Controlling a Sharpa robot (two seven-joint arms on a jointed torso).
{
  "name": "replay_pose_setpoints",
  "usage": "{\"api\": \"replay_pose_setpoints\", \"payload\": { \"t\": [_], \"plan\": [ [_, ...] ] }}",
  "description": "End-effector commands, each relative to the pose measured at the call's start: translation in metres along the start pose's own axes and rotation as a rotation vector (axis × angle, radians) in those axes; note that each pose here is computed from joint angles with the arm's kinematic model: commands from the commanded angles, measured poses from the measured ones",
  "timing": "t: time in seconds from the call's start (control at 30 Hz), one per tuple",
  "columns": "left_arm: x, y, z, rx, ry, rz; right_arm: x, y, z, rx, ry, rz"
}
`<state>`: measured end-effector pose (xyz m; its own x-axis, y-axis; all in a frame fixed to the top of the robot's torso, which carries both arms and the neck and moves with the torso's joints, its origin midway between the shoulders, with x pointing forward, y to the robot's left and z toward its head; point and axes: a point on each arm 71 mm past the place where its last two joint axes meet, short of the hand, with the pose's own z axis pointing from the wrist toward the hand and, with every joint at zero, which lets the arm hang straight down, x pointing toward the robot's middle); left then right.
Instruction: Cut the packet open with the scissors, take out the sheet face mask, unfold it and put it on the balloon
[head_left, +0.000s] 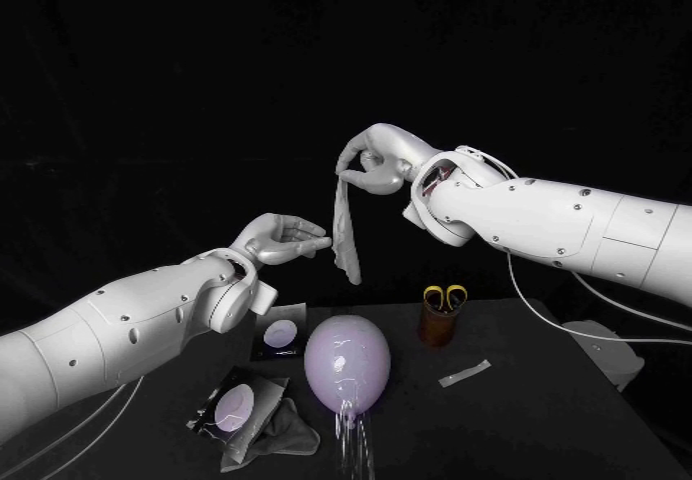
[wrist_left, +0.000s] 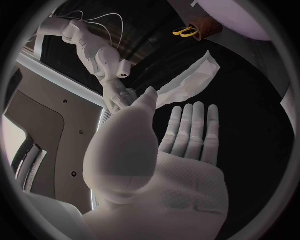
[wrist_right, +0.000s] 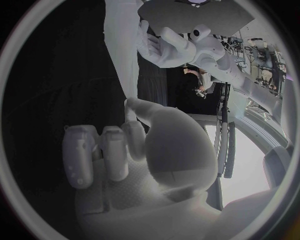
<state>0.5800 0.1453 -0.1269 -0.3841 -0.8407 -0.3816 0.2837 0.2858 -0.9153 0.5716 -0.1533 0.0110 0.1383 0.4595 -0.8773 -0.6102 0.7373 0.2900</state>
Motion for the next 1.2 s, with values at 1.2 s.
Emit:
{"api": "replay_pose_setpoints", "payload": {
  "t": [1.2],
  "plan": [
    [0.0140, -0.0183, 0.0046, 0.085, -0.155, 0.194, 0.009, 0.007, 0.001, -0.007, 0.027, 0.015]
  ]
}}
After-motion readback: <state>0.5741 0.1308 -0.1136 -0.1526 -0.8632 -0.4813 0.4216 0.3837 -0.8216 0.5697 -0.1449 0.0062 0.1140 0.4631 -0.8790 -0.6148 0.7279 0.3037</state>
